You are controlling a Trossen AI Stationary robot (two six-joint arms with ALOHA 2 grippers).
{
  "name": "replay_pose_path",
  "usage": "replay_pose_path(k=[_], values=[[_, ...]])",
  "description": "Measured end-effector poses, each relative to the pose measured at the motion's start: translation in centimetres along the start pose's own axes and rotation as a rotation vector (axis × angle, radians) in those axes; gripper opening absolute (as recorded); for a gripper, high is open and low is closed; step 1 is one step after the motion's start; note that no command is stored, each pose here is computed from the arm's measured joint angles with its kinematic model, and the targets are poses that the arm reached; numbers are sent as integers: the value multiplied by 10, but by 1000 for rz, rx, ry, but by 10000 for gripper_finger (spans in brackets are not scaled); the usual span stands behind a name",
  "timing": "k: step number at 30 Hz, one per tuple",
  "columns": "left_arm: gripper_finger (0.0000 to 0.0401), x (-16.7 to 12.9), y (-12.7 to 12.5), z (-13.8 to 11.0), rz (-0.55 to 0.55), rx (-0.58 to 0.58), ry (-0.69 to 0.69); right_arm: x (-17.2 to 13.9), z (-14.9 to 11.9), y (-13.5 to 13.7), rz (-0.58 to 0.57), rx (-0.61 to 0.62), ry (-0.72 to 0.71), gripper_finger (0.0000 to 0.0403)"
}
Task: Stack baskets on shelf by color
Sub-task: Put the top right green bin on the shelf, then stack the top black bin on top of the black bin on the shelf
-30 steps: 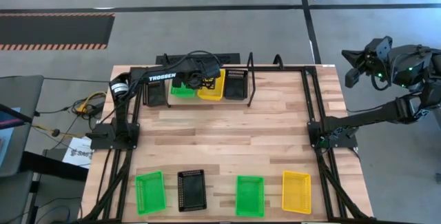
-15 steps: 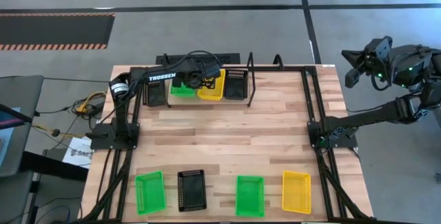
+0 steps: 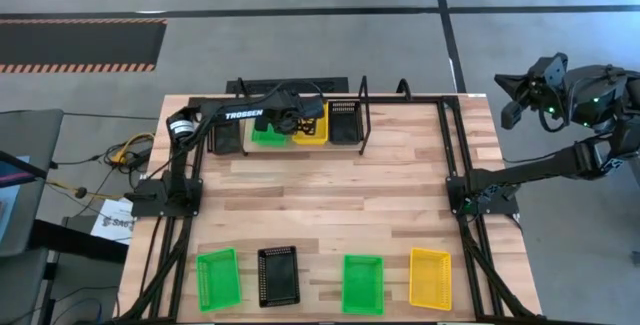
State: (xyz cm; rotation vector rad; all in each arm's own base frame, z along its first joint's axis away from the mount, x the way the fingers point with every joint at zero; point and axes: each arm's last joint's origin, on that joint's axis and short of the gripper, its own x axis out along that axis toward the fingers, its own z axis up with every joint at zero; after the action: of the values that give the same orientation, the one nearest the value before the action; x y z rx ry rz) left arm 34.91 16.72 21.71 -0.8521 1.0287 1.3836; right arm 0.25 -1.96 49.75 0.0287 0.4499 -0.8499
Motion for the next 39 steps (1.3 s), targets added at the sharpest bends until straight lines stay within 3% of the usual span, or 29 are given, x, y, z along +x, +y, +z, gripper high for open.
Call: replay_pose_path(k=[8,20,34,39], values=[[10,0,1,0,12,-1,-8,0,0,0,0,0,0,1],[119,-3,3,4,17,36,3,0,0,1,22,-2,5,1],[138,-62,7,19,14,96,1,0,0,1,24,-3,6,1],[138,-87,4,10,1,226,-21,0,0,1,24,-2,5,1]])
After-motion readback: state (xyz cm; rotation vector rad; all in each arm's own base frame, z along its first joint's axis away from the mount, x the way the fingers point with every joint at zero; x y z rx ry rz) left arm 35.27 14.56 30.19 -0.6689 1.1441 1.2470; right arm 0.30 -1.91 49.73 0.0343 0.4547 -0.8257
